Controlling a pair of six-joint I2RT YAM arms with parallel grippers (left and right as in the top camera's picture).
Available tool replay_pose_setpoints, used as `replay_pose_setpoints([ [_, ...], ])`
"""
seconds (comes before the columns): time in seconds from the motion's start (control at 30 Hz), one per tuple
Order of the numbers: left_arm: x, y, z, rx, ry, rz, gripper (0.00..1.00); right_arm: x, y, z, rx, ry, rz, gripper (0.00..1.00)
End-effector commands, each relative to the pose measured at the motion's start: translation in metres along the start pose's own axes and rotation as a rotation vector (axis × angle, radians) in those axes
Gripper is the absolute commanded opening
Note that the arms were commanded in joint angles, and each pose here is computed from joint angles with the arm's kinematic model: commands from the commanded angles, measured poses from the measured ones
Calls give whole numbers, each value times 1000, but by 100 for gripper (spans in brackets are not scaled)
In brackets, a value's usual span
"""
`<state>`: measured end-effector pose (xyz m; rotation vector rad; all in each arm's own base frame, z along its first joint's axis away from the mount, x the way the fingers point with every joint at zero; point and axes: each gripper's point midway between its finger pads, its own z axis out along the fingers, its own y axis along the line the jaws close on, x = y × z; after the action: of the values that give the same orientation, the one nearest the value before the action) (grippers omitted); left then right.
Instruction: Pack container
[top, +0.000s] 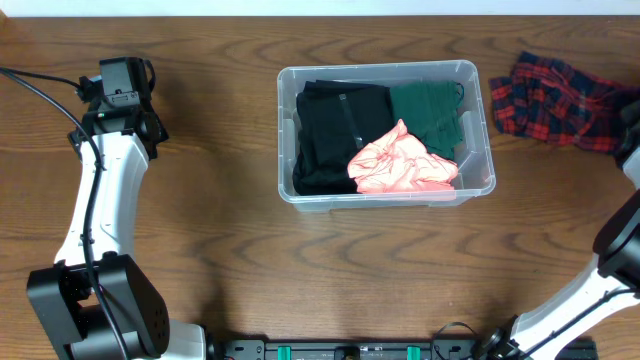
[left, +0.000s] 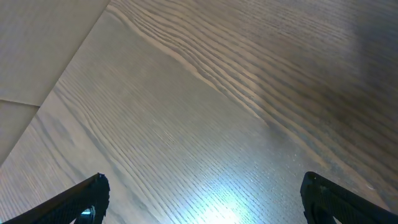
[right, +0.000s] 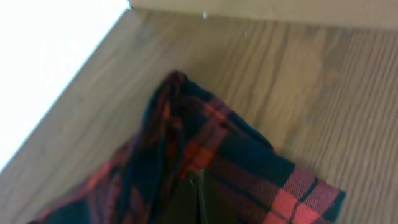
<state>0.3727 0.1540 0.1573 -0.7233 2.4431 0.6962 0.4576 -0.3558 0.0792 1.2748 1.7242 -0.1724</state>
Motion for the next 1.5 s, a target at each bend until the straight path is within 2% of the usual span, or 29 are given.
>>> replay_pose_setpoints([
  [0.0,-7,6,-6,-13,-22,-5,98,8,-10,12,14,11,24,1],
  [0.67,-7,6,-6,-13,-22,-5,98,35,-31,18,84,94,-4,1],
  [0.73,-7,6,-6,-13,-22,-5,98,33,-20,18,27,96,-27,1],
  [0.87,-7,6,-6,-13,-22,-5,98,31,30,13,-229,109,-85,1],
  [1.03,-7,6,-6,-13,-22,-5,98,23,26,19,-188,68,78,1],
  [1.23,-7,6,-6,-13,-22,-5,98,38,35,35,-261,44,104,1],
  [1.47,-7,6,-6,-13,-22,-5,98,61,20,49,-220,77,117,1],
])
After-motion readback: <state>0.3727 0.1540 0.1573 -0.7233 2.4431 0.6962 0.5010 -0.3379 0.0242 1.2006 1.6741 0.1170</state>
